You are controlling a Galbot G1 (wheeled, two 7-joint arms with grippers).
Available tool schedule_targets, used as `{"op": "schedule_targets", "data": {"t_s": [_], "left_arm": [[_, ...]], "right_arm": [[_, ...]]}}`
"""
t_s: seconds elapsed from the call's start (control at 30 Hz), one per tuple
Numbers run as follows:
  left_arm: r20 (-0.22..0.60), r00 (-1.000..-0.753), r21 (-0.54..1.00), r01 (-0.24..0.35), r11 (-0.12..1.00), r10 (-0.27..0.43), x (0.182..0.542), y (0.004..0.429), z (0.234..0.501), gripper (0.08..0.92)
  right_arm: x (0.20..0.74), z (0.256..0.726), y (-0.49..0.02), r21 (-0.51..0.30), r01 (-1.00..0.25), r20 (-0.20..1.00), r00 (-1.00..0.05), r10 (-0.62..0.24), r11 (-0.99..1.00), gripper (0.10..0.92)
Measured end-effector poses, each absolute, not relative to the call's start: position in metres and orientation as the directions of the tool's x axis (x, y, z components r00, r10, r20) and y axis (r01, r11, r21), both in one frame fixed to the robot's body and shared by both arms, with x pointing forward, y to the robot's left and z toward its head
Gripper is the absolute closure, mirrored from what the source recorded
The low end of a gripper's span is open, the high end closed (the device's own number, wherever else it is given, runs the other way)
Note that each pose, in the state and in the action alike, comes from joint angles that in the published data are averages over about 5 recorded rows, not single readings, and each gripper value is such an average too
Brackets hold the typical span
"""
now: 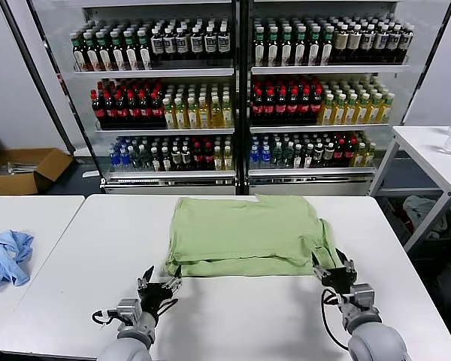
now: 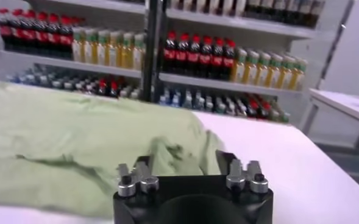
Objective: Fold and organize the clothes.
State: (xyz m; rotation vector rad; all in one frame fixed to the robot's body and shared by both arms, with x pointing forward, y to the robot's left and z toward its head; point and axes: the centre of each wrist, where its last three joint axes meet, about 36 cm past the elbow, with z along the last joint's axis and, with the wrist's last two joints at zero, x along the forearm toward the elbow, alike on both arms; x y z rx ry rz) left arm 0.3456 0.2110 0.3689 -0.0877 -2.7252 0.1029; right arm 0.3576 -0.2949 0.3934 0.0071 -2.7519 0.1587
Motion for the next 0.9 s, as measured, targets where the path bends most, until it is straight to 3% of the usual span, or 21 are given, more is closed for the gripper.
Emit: {"op": "schedule_targets", "data": {"t_s": [0.1,0.2,0.9], "left_arm": [[0.41,-0.909,-0.082,0.048,0.995,0.078,0.348,0.21,0.369,0.186],[0.414,-0.907,-0.081,0.046,0.996,0.075,0.351,0.211,0.37,0.242],[0.444,-0.893,-0.125,0.019,0.992,0.073,0.373,0.216,0.365,0.845]], "right_arm": [[0.358,0.39,-0.297,-0.084,-0.018,0.403,-0.915,0.018,0.996,0.217],[0.359,0.387,-0.299,-0.058,-0.012,0.425,-0.905,0.014,0.998,0.281],[0.369,0.374,-0.303,-0.033,-0.03,0.448,-0.894,-0.012,0.999,0.875]]}}
